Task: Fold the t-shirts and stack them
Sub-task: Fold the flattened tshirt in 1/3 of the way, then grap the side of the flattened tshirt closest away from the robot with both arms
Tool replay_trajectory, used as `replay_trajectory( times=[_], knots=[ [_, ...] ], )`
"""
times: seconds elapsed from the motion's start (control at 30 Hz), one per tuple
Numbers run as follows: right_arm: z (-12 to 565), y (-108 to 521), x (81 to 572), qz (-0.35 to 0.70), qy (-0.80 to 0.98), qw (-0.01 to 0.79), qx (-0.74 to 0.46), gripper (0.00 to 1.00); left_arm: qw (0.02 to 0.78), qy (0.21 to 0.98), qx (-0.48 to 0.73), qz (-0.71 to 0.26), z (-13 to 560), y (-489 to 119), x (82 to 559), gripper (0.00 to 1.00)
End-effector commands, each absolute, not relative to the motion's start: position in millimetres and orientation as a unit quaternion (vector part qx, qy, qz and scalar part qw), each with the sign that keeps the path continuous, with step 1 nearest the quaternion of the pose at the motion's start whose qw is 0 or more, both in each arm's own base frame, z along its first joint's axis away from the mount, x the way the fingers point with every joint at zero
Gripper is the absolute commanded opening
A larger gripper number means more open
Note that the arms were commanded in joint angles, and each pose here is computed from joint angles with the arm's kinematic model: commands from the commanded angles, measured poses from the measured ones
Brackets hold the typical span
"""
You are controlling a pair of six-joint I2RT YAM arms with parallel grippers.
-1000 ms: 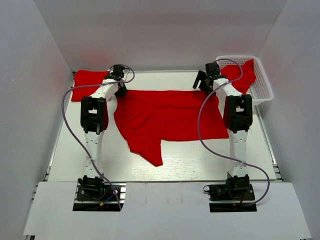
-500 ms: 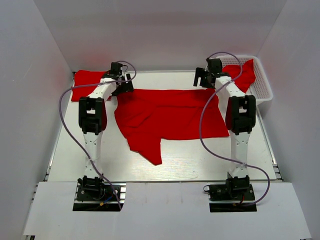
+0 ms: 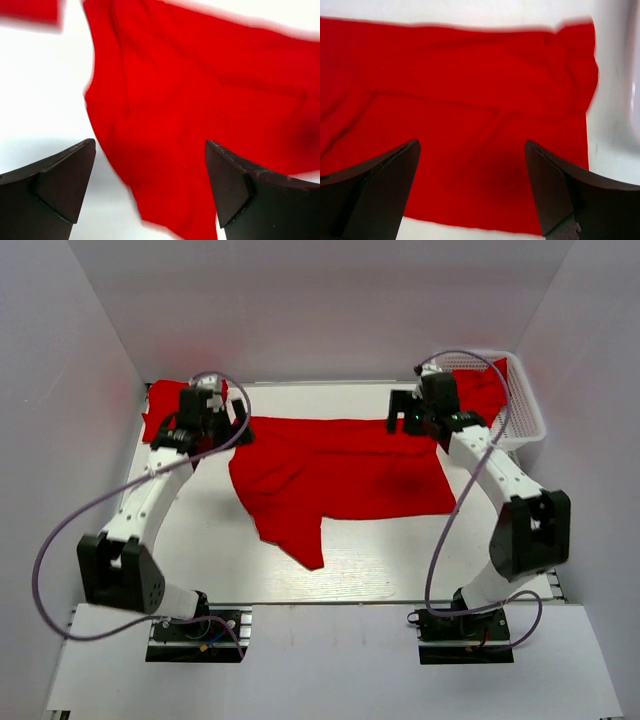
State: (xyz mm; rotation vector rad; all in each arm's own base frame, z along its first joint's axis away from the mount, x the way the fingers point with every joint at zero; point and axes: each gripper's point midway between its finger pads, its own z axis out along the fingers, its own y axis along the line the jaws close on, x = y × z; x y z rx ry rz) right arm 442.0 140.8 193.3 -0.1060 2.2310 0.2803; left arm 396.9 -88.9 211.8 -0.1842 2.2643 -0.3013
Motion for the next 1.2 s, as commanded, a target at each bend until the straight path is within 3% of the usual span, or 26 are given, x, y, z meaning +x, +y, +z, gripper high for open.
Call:
replay_trajectory(
  times=[0.0,0.23,0.5,0.6,0.97,1.17],
  knots=[
    [170.8,113.0,397.7,0.095,0.909,0.403,0.048,0.90,0.355,0.913,-0.063,-0.190,178.7,-121.0,339.2,1.00],
    [157.9,64.6,316.9,0.066,0.885,0.424,0.182,0.90,0.260,0.938,-0.052,-0.222,111.1,-147.0,241.5,1.00],
    [104.3,32.6,259.6,0.001,0.899,0.364,0.241,0.90,0.190,0.961,-0.045,-0.197,65.8,-165.4,191.8,0.89],
    [89.3,29.7,251.5,-0.012,0.906,0.341,0.249,0.90,0.185,0.967,-0.037,-0.171,59.5,-170.9,189.0,0.86],
    [81.9,8.8,245.7,-0.073,0.904,0.330,0.263,0.90,0.174,0.979,-0.057,-0.090,36.1,-174.1,189.7,0.58],
    [70.2,0.8,241.7,-0.095,0.908,0.310,0.264,0.90,0.200,0.972,-0.077,-0.100,38.1,-181.7,202.5,0.57]
  ],
)
